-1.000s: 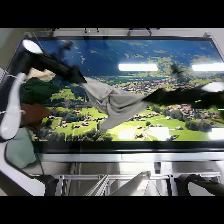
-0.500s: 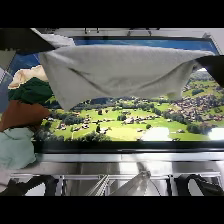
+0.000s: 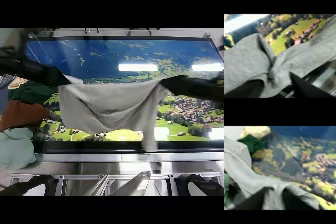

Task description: Fold the shirts.

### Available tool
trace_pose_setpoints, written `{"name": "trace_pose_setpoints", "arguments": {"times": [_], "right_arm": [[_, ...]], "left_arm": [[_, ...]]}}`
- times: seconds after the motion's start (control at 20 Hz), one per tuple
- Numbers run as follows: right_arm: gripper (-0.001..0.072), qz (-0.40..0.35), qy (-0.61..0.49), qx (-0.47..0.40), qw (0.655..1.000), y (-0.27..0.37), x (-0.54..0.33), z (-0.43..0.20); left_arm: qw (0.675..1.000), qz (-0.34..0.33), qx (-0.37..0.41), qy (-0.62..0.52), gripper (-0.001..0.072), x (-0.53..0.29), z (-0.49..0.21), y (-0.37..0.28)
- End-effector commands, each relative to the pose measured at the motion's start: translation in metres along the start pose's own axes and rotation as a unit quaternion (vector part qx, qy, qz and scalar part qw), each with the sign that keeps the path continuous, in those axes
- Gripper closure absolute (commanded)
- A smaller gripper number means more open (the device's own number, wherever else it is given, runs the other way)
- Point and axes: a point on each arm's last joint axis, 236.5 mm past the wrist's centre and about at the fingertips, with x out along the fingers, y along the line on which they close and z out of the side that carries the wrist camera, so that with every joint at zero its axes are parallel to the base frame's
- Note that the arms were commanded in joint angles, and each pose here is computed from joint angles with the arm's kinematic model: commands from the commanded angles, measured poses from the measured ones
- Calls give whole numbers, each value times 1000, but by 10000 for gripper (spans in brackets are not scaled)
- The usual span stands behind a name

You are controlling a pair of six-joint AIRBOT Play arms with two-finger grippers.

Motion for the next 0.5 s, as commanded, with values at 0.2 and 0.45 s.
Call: {"name": "trace_pose_setpoints", "arguments": {"times": [0.2,0.45], "right_arm": [[205,-91,84,88,988,-126,17,-45],[206,-183,183,172,950,-184,-49,-131]], "left_arm": [[977,73,-155,128,0,24,-41,134],[937,-29,-281,204,1,35,-134,104]]}}
